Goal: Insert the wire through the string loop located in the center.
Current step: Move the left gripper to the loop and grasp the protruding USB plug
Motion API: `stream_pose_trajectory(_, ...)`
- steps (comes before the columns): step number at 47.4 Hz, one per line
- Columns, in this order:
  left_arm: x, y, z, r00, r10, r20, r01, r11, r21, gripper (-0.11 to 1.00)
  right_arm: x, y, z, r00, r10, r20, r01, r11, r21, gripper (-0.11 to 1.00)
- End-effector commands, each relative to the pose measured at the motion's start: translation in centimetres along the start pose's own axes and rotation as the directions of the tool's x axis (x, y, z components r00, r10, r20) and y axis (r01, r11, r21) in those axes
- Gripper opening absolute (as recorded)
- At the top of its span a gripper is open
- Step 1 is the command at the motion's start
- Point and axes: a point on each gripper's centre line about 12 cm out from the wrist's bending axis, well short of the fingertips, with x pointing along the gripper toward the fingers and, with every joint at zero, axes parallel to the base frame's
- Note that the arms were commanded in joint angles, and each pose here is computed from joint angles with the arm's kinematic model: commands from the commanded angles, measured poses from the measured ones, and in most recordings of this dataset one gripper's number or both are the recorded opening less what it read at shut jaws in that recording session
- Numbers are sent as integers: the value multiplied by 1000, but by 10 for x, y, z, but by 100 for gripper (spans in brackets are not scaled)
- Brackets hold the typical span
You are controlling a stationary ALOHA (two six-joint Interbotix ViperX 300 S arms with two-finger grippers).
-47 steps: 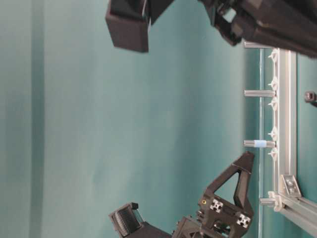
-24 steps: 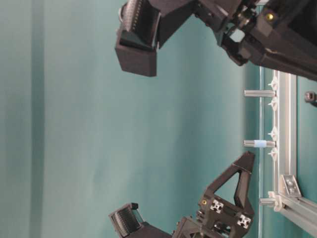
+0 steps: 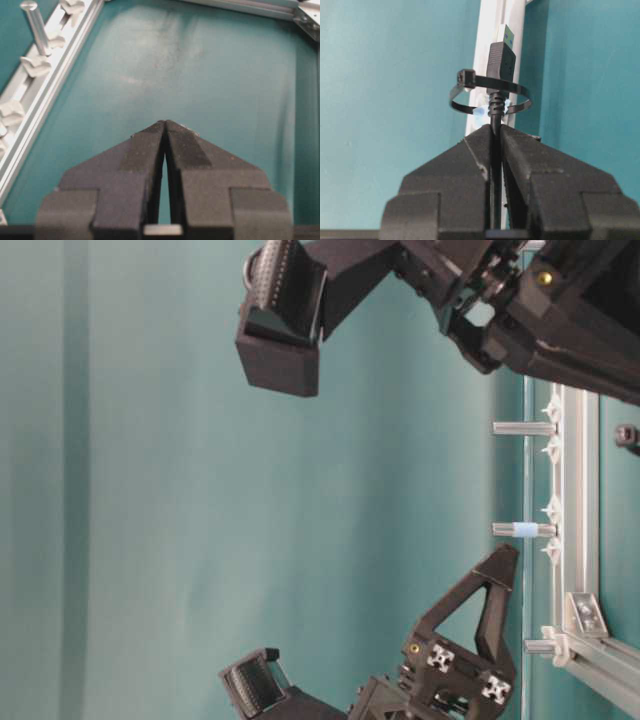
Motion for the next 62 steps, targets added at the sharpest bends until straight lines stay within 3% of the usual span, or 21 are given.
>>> stream_pose_trajectory(1,-1,-6,17,999,-17,32,17,1000,7,0,-3,0,13,999,4,41,-4,1000,-1,8)
stream_pose_trajectory(18,3,-19,20,998,-49,-38,49,999,13,1,-3,0,13,999,4,41,-4,1000,-1,8)
stream_pose_trajectory(21,3,-22,18,996,-54,-64,55,998,15,12,-3,0,14,999,4,43,-4,1000,-1,8)
stream_pose_trajectory(30,-5,-28,24,988,-69,-137,74,997,28,62,-3,1,14,999,5,44,-5,1000,-1,8)
stream_pose_trajectory(36,-21,-29,32,986,-77,-150,82,996,30,85,-3,1,14,999,5,44,-5,1000,-1,8)
stream_pose_trajectory(46,-37,-41,40,981,-110,-161,116,993,31,86,-3,1,15,999,5,46,-5,1000,-1,8)
stream_pose_trajectory(62,-28,-89,37,946,-204,-252,226,972,62,86,-3,1,15,999,5,46,-5,1000,-1,8)
